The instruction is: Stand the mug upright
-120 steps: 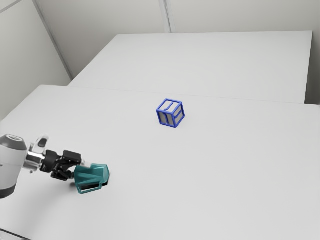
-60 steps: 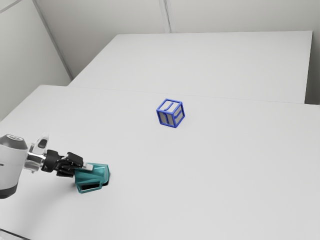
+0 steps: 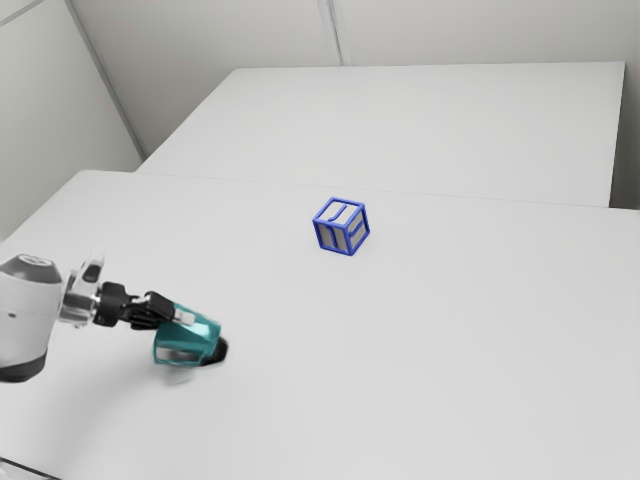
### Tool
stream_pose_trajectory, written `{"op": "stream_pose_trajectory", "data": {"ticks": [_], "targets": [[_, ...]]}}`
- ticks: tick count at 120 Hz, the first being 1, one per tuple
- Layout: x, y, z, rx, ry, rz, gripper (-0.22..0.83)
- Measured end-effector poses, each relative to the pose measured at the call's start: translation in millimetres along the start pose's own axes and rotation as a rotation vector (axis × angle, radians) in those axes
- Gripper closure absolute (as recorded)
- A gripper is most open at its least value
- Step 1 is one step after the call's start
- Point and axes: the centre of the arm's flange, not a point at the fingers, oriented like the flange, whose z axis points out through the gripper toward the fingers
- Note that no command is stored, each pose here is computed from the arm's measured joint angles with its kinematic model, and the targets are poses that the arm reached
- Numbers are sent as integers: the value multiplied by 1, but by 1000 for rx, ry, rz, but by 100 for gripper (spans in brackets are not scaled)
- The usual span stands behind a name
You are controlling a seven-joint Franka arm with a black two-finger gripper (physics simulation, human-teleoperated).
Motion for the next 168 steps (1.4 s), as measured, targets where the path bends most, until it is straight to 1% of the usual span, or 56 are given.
{"op": "stream_pose_trajectory", "data": {"ticks": [16, 28, 36, 45, 50, 76, 92, 104, 121, 146, 168], "targets": [[21, 24, 6, -4, -6, 89, 74], [45, 53, 15, 5, -19, 182, 75], [61, 77, 27, 33, -49, 263, 75], [81, 101, 38, 108, -119, 385, 75], [88, 107, 43, 155, -165, 438, 75], [113, 121, 52, 430, -398, 673, 77], [130, 152, 86, 548, -522, 793, 78], [130, 159, 114, 595, -586, 811, 78], [126, 161, 144, 634, -637, 797, 78], [130, 130, 136, 686, -629, 680, 78], [122, 134, 154, 697, -637, 667, 79]]}}
